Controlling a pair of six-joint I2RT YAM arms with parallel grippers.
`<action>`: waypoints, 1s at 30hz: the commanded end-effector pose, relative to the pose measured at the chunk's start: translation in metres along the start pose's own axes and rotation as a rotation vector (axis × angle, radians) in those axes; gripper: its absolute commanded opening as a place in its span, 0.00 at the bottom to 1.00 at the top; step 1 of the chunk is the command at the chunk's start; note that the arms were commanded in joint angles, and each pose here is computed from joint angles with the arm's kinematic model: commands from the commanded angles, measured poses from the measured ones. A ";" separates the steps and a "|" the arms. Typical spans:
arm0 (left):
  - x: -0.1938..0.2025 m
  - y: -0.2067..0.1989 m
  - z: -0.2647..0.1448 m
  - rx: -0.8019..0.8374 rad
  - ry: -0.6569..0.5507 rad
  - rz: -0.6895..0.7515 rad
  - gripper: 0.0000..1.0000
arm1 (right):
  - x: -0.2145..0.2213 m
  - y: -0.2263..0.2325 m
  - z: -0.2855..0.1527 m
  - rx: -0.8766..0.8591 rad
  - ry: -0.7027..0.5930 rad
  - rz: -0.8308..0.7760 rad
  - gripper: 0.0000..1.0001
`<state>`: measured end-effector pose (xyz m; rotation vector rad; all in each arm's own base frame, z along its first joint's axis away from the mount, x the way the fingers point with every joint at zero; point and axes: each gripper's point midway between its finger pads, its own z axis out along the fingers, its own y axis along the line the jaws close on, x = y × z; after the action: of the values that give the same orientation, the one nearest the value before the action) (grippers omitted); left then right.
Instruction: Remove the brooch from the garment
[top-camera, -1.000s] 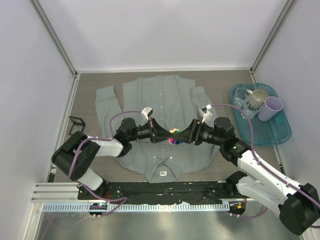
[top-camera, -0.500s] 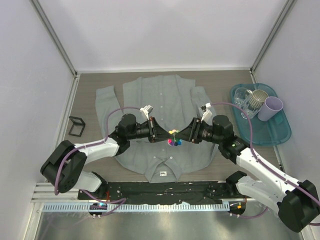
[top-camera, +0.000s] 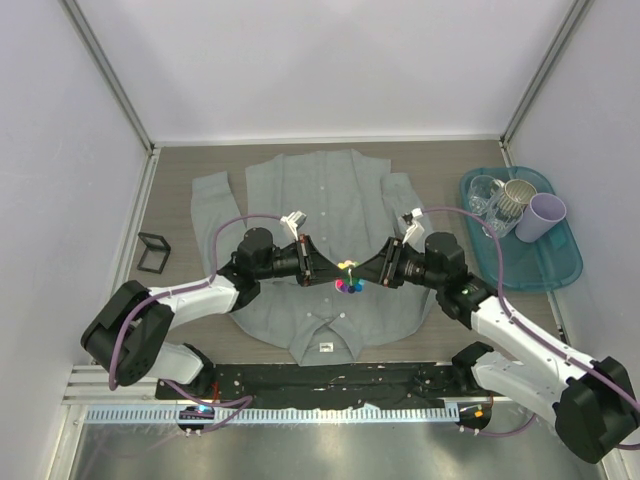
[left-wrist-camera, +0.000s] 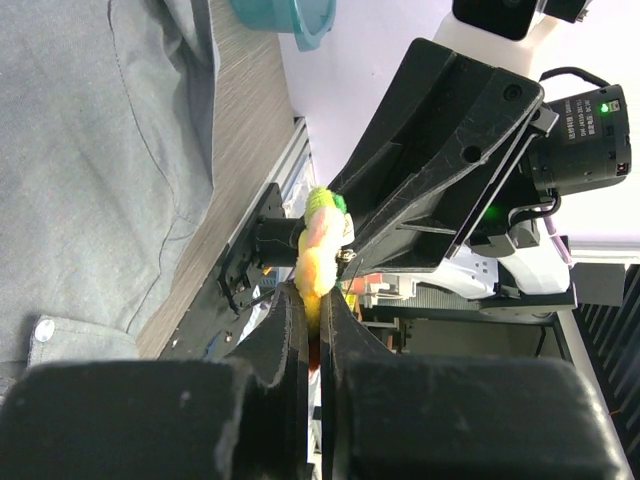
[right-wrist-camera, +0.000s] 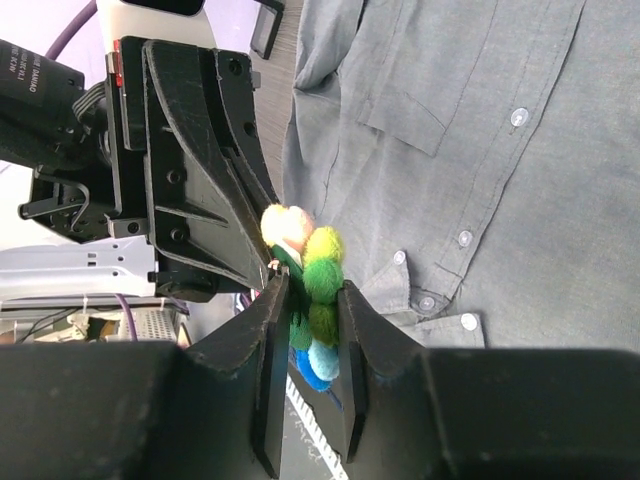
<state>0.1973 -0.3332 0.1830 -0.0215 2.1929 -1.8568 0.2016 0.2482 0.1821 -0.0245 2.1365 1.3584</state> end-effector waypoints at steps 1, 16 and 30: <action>-0.002 -0.015 0.003 0.052 0.001 0.034 0.00 | 0.001 0.027 0.000 -0.151 0.003 0.001 0.26; -0.002 -0.024 0.004 0.101 0.008 0.038 0.00 | 0.007 0.035 -0.002 -0.253 -0.005 0.058 0.01; 0.003 -0.036 0.002 0.132 0.008 0.097 0.44 | -0.005 0.028 -0.003 -0.206 -0.094 0.113 0.01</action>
<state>0.1919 -0.3378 0.1920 0.0202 2.1427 -1.9129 0.1941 0.2574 0.1949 0.0878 2.0070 1.5926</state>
